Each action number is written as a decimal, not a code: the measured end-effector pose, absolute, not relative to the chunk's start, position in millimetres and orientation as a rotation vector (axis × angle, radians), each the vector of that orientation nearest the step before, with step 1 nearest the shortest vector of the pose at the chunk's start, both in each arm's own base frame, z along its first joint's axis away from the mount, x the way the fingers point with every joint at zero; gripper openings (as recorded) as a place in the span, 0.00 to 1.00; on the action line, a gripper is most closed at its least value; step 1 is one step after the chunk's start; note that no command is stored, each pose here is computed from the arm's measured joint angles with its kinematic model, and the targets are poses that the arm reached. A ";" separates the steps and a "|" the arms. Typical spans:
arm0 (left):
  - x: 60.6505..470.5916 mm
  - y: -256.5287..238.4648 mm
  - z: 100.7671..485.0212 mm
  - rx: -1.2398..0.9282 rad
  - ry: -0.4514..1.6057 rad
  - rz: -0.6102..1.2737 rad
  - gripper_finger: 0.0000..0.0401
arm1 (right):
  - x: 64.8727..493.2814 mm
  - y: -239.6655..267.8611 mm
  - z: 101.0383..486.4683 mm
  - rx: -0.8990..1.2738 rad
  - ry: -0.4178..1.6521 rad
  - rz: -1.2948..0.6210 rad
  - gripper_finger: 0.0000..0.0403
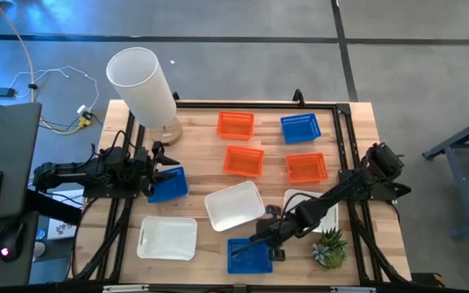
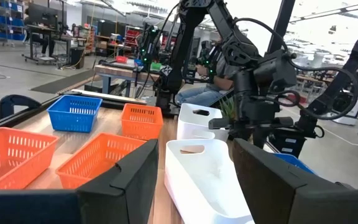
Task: Stack baskets by color
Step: Stack the bottom blue bin on top of the other right blue bin
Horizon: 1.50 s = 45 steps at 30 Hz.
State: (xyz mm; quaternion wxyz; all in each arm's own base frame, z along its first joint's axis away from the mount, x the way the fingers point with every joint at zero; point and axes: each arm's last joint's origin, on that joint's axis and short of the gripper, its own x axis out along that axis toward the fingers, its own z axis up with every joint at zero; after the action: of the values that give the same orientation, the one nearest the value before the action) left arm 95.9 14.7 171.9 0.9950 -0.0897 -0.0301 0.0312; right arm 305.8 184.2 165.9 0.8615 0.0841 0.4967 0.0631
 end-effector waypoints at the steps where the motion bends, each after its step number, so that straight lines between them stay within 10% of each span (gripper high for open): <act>1: 95.9 14.7 171.9 -0.180 -0.060 0.063 0.49 | 305.7 184.1 165.9 0.176 1.043 0.133 0.21; 9: 95.9 14.7 171.8 -0.180 -0.059 0.062 0.49 | 304.9 185.4 165.7 0.194 1.067 0.177 0.02; 31: 96.0 14.7 170.3 -0.182 -0.044 0.064 0.49 | 285.7 171.9 228.7 0.171 0.911 0.228 0.00; 45: 96.0 14.6 170.4 -0.183 -0.044 0.062 0.49 | 248.9 69.8 296.4 -0.030 0.850 -0.025 0.00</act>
State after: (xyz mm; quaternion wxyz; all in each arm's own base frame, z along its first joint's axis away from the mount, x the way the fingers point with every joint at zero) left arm 96.0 14.6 170.4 0.9951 -0.0914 -0.0219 0.0309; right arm 248.9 69.8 296.4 0.9109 -0.0147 0.4121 -0.0119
